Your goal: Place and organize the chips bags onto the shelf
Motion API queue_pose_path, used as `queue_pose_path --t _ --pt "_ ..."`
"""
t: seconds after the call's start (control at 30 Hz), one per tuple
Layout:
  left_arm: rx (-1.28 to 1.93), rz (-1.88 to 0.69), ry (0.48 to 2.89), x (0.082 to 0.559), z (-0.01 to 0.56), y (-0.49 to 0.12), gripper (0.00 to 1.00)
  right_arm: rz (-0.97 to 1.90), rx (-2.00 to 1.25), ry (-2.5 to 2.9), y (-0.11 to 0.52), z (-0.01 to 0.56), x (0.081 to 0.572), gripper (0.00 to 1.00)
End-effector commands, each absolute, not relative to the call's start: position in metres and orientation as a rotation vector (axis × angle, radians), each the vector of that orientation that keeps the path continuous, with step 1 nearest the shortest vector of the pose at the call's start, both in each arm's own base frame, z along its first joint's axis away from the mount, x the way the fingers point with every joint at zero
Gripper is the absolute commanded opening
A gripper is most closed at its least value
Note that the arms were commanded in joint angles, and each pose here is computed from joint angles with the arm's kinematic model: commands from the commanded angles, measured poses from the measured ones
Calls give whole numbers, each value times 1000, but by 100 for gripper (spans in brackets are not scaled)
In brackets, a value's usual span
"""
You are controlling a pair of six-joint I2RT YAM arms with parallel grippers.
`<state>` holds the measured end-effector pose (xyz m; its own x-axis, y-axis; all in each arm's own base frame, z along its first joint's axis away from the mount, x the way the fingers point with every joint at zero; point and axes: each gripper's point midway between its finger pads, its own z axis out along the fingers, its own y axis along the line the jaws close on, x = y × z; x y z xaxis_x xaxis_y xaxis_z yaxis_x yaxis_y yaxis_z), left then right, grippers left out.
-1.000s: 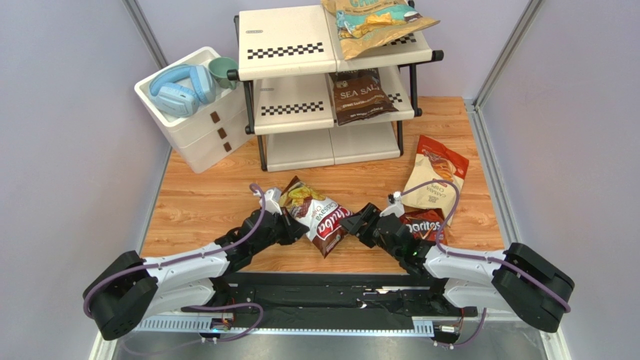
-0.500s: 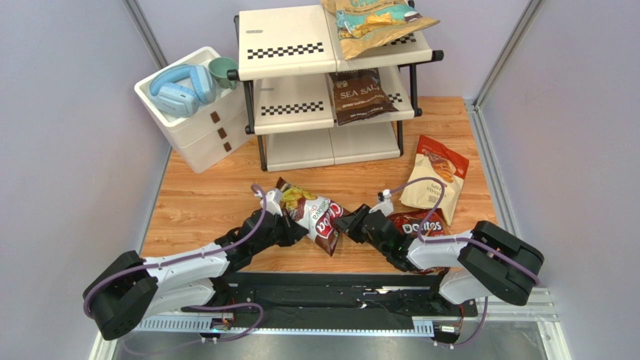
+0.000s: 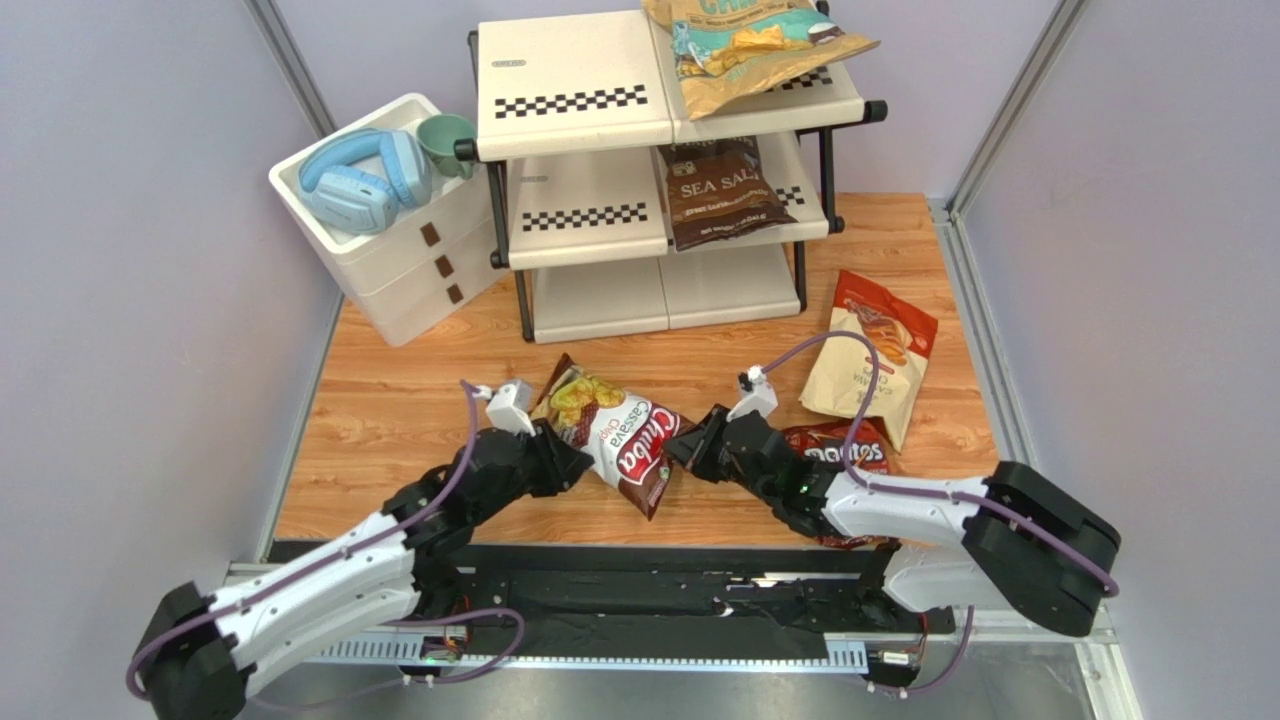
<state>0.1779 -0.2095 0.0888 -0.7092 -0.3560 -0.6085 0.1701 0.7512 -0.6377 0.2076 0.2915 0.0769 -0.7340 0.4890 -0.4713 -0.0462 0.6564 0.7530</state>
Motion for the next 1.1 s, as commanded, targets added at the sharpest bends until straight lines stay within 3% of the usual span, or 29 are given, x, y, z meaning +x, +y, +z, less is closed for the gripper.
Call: queue_pose_path --t 0.0,0.1,0.3,0.67,1.07 --pt "-177 -798 2139 178 105 -183 38 944 156 2148 285 101 208 0" --pt "-209 -777 2152 175 100 -175 48 954 132 2103 283 119 210 0" --pt "-230 -737 2185 172 99 -169 49 946 12 2028 290 158 216 0" --pt "-243 -695 2170 173 104 -159 48 680 -159 1768 267 229 262 0" --pt "-276 -678 2139 166 106 -142 48 683 250 1538 194 262 318 0"
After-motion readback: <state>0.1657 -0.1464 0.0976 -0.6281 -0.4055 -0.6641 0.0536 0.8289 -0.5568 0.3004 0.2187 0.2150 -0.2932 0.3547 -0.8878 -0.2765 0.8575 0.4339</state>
